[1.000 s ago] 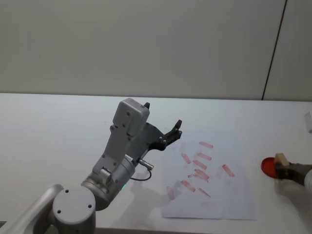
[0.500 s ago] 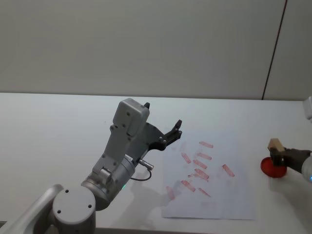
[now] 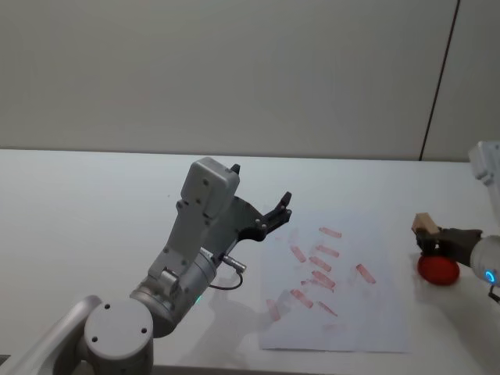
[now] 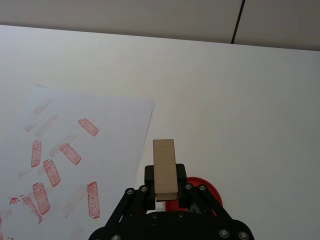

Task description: Use the one hand to pick up the stamp and affix it onto the A4 paper.

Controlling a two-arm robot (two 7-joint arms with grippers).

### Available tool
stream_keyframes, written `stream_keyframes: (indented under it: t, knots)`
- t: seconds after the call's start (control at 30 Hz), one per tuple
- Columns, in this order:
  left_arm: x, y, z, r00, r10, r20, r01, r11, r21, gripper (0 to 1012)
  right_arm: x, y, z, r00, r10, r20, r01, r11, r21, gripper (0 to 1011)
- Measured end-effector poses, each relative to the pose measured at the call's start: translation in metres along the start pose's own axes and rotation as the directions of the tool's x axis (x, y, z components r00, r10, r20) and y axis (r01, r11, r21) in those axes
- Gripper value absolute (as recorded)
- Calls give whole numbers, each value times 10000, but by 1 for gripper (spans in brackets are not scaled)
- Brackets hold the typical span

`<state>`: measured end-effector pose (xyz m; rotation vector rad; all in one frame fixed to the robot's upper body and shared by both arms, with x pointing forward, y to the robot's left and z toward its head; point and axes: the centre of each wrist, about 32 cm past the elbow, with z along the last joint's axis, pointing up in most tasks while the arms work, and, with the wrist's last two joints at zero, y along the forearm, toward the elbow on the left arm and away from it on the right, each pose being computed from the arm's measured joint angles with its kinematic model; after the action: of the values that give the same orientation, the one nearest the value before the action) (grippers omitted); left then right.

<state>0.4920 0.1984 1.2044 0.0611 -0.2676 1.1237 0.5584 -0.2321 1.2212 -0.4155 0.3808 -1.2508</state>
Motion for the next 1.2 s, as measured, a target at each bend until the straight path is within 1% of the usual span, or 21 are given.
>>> stream_keyframes:
  t: [0.37, 0.4, 0.6, 0.67, 0.93, 1.2]
  knots:
    - [0, 0, 0, 10000, 0, 0, 0, 10000, 0, 1002, -58, 135, 174, 9990, 426, 104, -420, 9979, -499, 217]
    - [0, 0, 0, 10000, 0, -1, 0, 10000, 0, 1002, -63, 149, 207, 9988, 480, 111, -473, 9972, -581, 217]
    - [0, 0, 0, 10000, 0, -1, 0, 10000, 1, 1002, -85, 200, 283, 9975, 691, 119, -677, 9934, -923, 217]
    - [0, 0, 0, 10000, -1, 0, 1, 10000, 1, 1002, -100, 220, 326, 9964, 831, 141, -811, 9906, -1102, 217]
    - [0, 0, 0, 10000, -1, 0, 1, 10000, 1, 1002, -154, 261, 416, 9922, 1213, 287, -1158, 9820, -1495, 217]
    - [0, 0, 0, 10000, 0, 0, 0, 10000, 1, 1002, -222, 289, 456, 9875, 1479, 549, -1363, 9751, -1748, 216]
